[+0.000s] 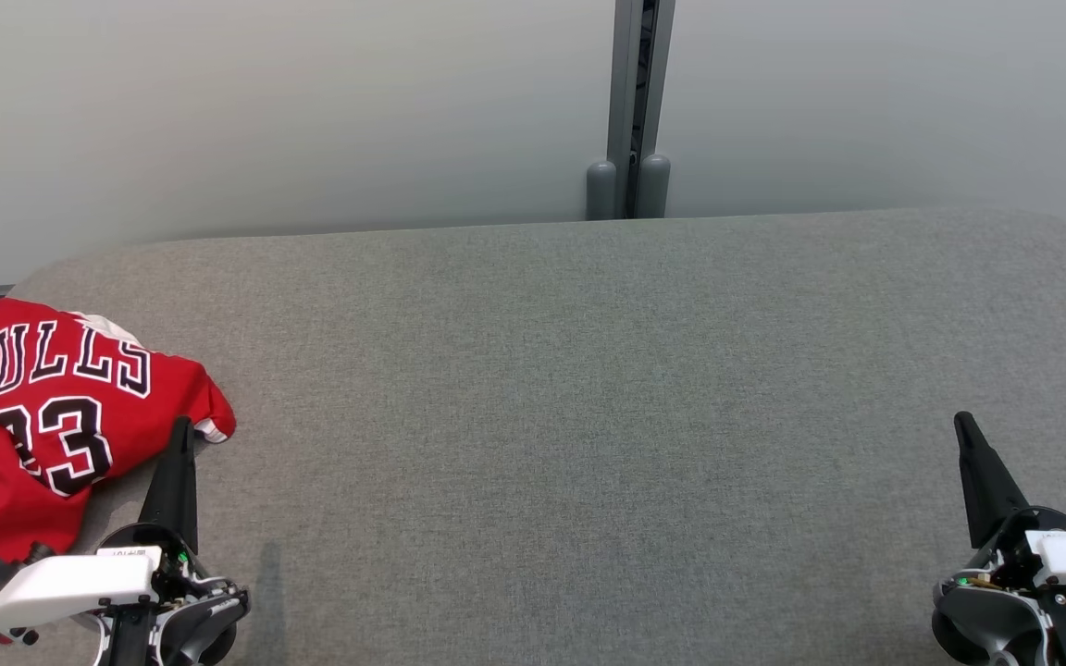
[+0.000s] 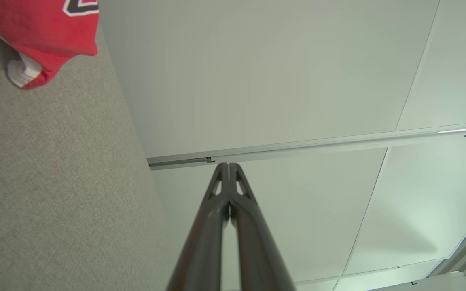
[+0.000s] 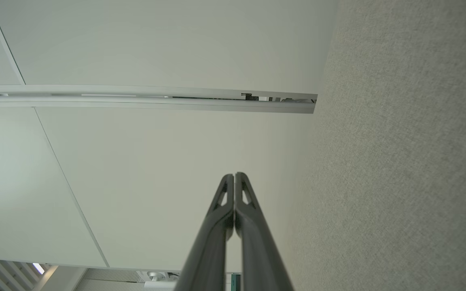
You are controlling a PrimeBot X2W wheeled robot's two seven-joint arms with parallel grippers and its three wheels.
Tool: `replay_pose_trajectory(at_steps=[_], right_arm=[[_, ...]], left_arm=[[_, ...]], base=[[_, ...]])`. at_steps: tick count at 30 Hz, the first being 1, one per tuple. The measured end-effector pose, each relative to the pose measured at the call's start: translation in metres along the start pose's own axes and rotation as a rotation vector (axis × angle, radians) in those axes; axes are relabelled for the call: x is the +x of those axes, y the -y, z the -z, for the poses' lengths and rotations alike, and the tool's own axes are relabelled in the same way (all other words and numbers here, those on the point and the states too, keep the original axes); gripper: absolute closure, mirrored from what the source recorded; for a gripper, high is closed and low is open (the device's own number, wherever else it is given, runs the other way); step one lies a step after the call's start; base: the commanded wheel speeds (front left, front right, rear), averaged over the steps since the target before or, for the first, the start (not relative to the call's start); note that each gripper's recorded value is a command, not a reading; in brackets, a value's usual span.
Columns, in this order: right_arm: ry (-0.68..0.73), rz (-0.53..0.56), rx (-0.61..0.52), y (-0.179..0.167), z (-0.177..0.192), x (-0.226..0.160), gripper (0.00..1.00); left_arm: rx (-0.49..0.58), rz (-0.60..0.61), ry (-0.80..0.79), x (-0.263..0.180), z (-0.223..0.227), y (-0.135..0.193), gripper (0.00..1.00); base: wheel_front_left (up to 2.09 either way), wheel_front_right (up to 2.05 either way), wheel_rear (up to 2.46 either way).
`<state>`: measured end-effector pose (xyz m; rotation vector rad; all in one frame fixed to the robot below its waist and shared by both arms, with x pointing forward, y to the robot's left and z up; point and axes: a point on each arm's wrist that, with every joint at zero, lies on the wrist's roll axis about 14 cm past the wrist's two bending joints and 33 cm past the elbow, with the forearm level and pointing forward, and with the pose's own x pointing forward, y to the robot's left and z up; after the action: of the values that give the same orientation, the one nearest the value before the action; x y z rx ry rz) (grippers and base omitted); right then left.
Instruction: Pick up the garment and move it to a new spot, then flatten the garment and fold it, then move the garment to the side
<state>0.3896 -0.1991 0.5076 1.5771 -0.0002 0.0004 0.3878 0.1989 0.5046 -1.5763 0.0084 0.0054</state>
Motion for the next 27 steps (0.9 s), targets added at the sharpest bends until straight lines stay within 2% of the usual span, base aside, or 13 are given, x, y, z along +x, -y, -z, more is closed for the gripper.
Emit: replay_pose_trajectory(at_steps=[27], right_arm=[[0.0, 0.0, 0.0, 0.0, 0.0, 0.0, 1.0]], left_arm=[[0.0, 0.0, 0.0, 0.0, 0.0, 0.0, 1.0]], base=[[0.0, 0.0, 0.0]])
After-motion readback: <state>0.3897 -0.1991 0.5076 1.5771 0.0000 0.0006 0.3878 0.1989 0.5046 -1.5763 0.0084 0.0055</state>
